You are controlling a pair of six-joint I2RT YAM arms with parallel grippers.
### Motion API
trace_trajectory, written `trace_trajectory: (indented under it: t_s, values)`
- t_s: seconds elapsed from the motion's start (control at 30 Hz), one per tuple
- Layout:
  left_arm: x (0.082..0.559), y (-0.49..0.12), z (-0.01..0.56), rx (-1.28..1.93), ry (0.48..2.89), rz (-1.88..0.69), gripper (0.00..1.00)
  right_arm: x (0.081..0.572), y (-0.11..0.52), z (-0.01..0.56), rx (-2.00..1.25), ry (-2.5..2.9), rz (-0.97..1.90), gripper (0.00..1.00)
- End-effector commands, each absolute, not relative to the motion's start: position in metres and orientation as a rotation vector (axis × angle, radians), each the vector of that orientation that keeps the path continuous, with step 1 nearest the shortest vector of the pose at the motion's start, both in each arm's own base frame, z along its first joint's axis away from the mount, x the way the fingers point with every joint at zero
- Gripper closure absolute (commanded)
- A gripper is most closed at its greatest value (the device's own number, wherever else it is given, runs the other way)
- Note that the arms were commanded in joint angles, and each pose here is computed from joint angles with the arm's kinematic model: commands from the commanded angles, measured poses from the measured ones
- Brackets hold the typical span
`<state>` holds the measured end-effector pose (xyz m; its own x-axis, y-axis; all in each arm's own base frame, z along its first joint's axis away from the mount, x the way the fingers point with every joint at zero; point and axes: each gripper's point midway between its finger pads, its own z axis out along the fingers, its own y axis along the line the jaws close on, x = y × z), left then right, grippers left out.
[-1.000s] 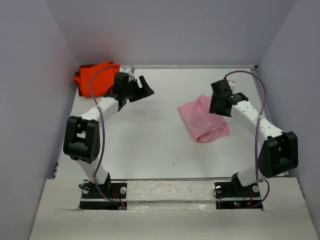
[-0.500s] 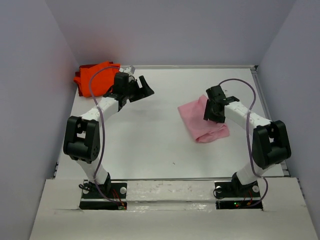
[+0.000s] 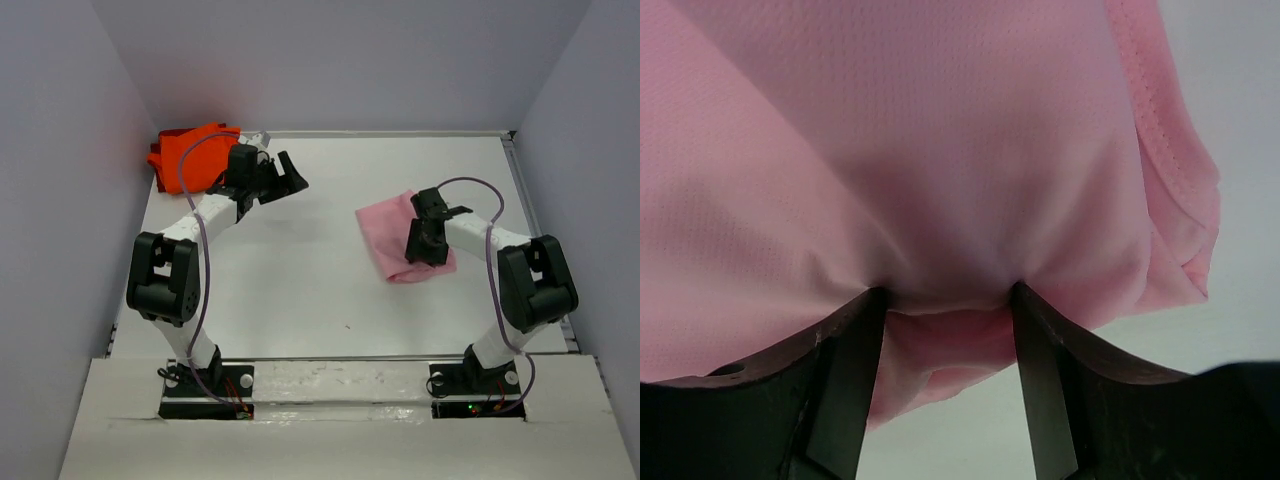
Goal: Fold and stack the t-shirts
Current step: Smooth out wrinkles on the folded tshirt
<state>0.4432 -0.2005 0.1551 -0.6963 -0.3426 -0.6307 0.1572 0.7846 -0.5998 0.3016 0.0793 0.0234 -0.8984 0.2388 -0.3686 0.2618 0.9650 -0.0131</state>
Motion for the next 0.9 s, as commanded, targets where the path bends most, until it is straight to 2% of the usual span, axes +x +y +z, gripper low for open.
trace_trajectory:
  t_s: [0.0, 0.27, 0.43, 0.6, 0.7, 0.87]
  values:
    - [0.45, -0.205, 0.181, -0.107, 2.132, -0.847, 0.11, 0.331, 0.099, 0.025, 0.345, 2.708, 0.007, 0.4]
    - [0.451, -0.203, 0.185, -0.104, 2.125, -0.836, 0.11, 0.369, 0.134, 0.012, 0.188, 2.767, 0.104, 0.41]
    - [0.452, -0.211, 0.179, -0.125, 2.128, -0.893, 0.1, 0.369, 0.15, 0.014, 0.125, 2.774, 0.103, 0.41]
    - [0.463, -0.255, 0.167, -0.138, 2.161, -1.171, 0.12, 0.36, 0.149, 0.011, 0.131, 2.776, 0.096, 0.42]
    - [0.478, -0.279, 0.172, -0.132, 2.082, -1.23, 0.12, 0.352, 0.148, 0.006, 0.116, 2.785, 0.076, 0.42]
    - [0.484, -0.329, 0.172, -0.211, 1.996, -1.523, 0.12, 0.346, 0.144, 0.001, 0.104, 2.799, 0.061, 0.43]
